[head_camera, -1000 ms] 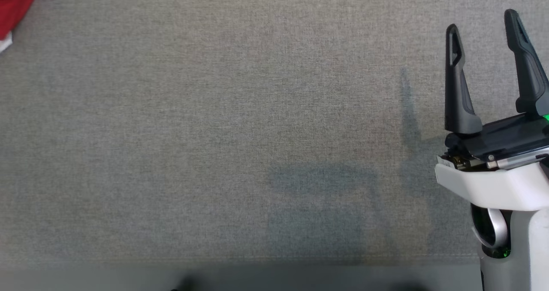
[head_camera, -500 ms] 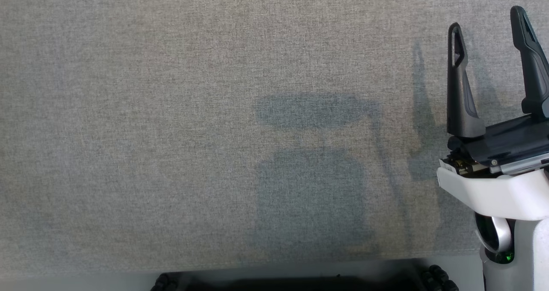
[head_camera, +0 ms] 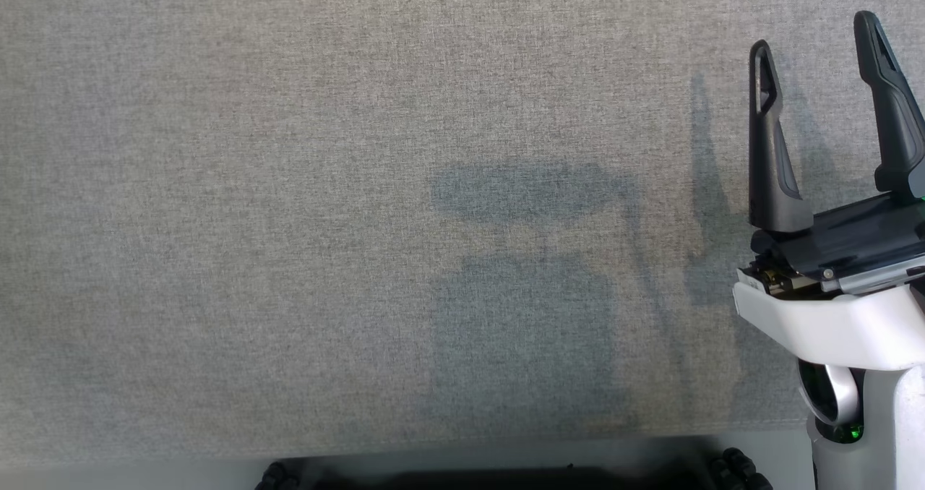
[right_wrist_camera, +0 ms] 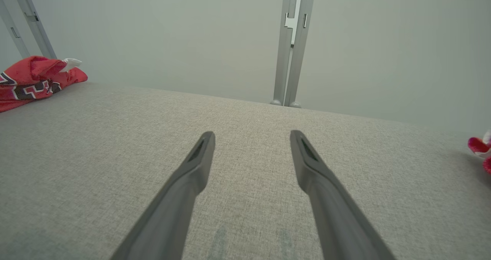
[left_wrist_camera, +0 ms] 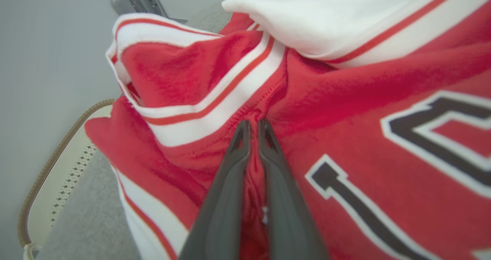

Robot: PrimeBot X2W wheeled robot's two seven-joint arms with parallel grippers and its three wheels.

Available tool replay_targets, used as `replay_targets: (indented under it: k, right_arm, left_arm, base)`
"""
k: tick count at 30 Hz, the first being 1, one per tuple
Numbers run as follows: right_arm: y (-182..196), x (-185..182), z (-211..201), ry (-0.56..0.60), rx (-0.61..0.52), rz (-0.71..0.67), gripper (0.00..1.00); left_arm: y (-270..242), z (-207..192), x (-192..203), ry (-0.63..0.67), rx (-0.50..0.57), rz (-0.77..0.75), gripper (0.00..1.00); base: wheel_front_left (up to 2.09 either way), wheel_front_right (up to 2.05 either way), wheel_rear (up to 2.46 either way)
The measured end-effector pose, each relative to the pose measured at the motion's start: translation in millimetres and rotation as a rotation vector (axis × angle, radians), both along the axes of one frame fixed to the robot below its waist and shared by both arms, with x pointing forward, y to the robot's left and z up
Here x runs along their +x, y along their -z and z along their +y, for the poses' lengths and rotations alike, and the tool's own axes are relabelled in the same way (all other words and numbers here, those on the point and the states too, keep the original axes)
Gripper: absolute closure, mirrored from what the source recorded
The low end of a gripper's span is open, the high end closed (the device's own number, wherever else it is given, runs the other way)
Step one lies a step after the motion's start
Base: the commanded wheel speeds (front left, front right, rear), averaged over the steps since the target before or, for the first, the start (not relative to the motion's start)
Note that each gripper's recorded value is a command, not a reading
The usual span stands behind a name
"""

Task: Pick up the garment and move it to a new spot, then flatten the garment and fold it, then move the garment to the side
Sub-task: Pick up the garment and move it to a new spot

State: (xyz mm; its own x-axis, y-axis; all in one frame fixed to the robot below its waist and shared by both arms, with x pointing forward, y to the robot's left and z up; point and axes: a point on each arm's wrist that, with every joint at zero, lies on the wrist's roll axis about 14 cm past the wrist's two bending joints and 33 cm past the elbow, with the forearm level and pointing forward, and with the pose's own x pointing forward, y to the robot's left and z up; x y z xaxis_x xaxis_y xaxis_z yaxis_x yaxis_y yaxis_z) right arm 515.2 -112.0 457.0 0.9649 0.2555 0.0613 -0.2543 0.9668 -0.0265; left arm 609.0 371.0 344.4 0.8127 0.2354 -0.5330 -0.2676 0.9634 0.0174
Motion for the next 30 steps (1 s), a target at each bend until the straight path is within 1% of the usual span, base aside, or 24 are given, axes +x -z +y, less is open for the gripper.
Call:
replay_targets:
  k: [6,14,19,24,30]
  right_arm:
    - [-3,0,2,-0.005,0.004,-0.007,0.0]
    - [-16,-3,5,-0.014,0.025,-0.037,0.0]
    - [-29,-7,4,-0.014,0.042,-0.066,0.0]
    - [-49,-16,-2,-0.003,0.07,-0.106,0.0]
    - [-67,-25,-8,0.01,0.095,-0.142,0.0]
  left_arm:
    - [-33,-2,17,0.03,0.015,-0.105,1.0]
    - [-73,-6,27,0.086,0.049,-0.168,1.0]
    - [-104,-12,31,0.129,0.071,-0.187,1.0]
    - [-143,-34,33,0.222,0.078,-0.185,1.0]
    - [-169,-51,25,0.296,0.078,-0.15,1.0]
  base:
    - [0.0,0.0,0.0]
    - [0.0,0.0,0.0]
    - [0.0,0.0,0.0]
    - [0.0,0.0,0.0]
    - [0.0,0.0,0.0]
